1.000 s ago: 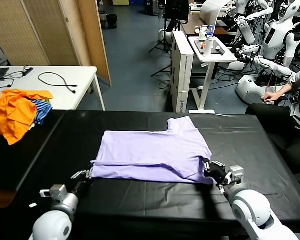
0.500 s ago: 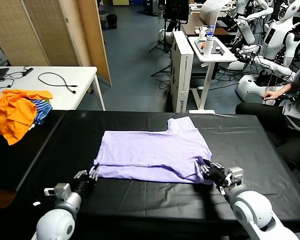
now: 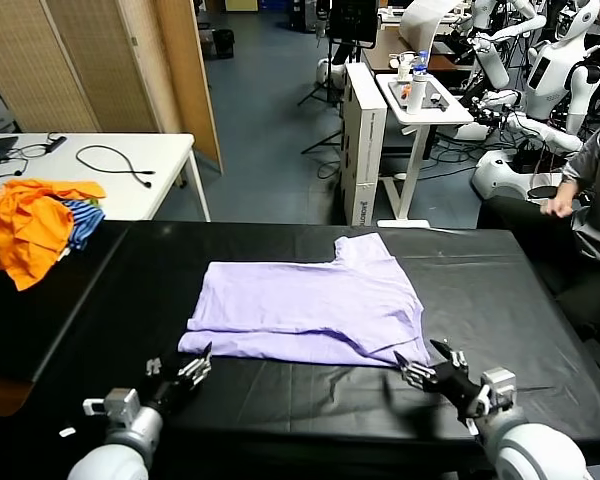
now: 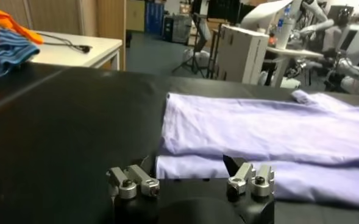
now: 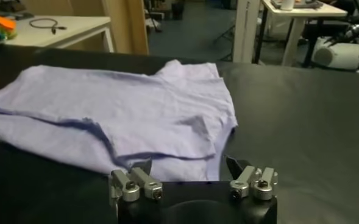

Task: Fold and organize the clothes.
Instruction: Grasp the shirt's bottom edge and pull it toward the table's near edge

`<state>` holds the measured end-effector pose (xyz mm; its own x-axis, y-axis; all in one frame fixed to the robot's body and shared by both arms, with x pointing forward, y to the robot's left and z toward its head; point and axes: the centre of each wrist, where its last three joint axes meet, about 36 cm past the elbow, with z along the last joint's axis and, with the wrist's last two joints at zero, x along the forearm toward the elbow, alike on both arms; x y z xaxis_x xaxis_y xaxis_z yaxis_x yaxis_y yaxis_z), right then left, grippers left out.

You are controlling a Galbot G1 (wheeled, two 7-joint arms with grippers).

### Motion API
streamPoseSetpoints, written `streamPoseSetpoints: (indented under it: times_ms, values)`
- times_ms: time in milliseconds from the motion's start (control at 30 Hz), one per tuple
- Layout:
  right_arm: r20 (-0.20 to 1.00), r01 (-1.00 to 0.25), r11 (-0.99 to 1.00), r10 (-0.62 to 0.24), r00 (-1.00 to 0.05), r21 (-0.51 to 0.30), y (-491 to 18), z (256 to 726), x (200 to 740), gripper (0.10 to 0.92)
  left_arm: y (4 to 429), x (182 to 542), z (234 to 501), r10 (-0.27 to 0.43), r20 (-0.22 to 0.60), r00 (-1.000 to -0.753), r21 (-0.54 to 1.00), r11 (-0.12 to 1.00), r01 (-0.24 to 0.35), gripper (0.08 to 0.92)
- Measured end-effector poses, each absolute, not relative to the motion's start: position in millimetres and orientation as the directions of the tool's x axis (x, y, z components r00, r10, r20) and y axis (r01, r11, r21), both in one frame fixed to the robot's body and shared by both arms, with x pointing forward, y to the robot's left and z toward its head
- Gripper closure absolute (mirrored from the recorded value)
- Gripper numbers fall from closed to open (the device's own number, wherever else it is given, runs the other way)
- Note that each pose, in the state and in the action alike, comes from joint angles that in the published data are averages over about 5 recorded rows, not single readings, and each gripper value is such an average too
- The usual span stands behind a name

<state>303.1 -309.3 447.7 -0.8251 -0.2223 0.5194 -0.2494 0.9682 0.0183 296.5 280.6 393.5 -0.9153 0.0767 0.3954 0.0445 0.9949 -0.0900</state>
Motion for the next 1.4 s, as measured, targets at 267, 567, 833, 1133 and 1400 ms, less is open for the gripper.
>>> streamPoseSetpoints:
  times_ms: [267,567,833,1133,1400]
  values:
    - [0.534,-0.254,0.967,-0.226,-0.815,0.021,-307,441,303,0.821,281,298,391,0.077,0.4,-0.913,-0.093,0.995,0.044,0.375]
    - [0.562,-0.257,0.966,-0.222,-0.797,0.016,-308,451,295,0.882,282,294,391,0.074,0.413,-0.908,-0.086,0.995,0.042,0.834]
    - [0.587,-0.263,0.965,-0.209,-0.782,-0.006,-310,473,280,0.882,287,274,405,0.063,0.44,-0.896,-0.036,0.998,0.053,0.855]
    - [0.638,-0.26,0.965,-0.188,-0.747,-0.021,-303,484,259,0.882,290,243,409,0.05,0.486,-0.872,0.001,0.998,0.058,0.855]
    - [0.676,-0.274,0.961,-0.191,-0.712,-0.018,-297,490,247,0.827,294,228,410,0.034,0.509,-0.86,0.02,0.998,0.052,0.855]
